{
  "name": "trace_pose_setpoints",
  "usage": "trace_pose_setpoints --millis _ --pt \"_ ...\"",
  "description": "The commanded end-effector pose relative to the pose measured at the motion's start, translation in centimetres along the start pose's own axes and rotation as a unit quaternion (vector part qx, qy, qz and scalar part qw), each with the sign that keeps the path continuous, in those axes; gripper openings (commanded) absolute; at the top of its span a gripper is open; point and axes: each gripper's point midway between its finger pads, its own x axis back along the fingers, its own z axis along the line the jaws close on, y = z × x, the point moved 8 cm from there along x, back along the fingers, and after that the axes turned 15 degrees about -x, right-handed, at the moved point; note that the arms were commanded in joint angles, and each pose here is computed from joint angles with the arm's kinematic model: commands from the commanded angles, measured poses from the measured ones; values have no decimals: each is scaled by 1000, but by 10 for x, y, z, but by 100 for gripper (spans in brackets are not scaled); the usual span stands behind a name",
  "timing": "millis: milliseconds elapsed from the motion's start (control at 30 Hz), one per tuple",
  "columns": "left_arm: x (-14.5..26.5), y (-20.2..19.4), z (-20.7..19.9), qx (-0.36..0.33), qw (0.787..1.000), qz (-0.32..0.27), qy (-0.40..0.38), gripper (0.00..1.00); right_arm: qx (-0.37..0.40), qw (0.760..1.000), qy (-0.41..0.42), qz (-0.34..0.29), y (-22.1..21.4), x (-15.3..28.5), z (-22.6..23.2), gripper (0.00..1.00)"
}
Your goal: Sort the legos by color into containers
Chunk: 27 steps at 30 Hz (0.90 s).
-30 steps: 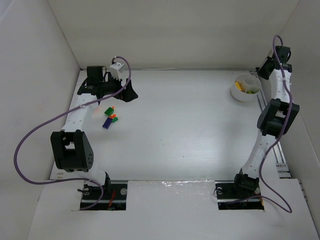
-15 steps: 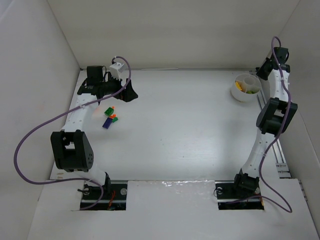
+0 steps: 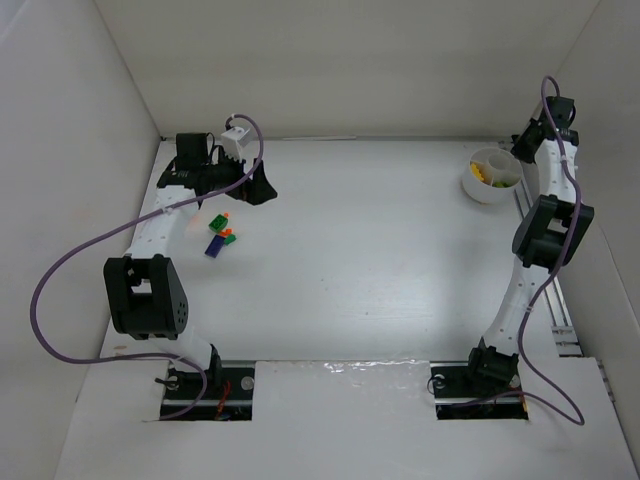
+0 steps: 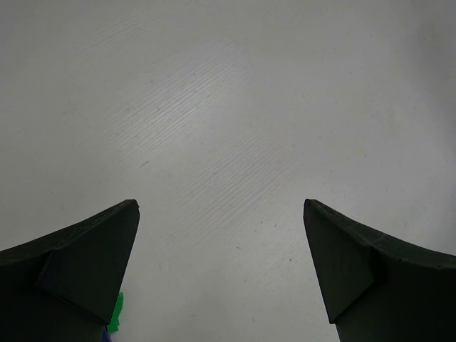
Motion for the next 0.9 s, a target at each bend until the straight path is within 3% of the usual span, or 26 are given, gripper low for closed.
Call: trace_pose_setpoints --millis 0,867 --pt "4 19 -2 -29 999 -26 -6 99 2 1000 -1 5 2 -1 -2 0" --pt "2 14 -4 -21 999 -25 -12 99 7 999 -36 35 -13 -6 -20 0"
